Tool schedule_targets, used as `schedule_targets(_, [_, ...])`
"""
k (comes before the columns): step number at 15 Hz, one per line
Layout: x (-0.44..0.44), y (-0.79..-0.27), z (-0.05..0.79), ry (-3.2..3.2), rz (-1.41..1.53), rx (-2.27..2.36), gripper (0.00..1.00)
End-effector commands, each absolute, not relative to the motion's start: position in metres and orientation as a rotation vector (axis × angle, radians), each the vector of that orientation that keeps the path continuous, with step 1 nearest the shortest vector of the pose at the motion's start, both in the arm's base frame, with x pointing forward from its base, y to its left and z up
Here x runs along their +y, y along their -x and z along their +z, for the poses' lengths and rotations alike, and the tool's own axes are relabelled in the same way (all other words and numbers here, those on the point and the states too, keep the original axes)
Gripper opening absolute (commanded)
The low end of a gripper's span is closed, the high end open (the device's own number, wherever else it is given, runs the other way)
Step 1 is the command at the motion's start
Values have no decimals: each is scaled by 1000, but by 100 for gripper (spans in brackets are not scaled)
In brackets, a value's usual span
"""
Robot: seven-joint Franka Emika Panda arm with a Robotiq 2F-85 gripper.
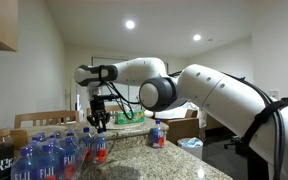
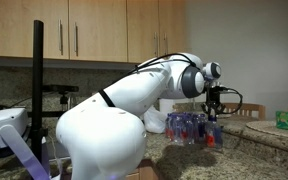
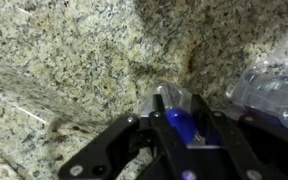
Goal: Move two water bottles to the right.
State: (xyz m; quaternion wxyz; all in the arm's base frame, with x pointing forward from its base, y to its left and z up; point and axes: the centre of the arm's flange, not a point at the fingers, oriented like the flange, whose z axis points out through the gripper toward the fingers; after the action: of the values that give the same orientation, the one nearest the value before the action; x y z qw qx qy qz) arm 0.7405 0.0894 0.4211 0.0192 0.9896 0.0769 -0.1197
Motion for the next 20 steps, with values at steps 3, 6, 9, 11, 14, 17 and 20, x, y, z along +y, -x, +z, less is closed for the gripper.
schedule_targets(3, [86,-757,438,-3048,-424,302,8])
schedule_targets(6, [83,-747,449,-3040,-406,282,8])
schedule_targets(9, [74,-734,459,-3040,-375,248,8])
schedule_targets(11, [65,-730,462,-3042,-375,220,8])
schedule_targets(14, [49,-722,464,-3045,-414,169,8])
schedule_targets(17, [29,-716,460,-3044,-464,135,8])
schedule_targets(20, [10,-713,457,-3040,-495,98,8])
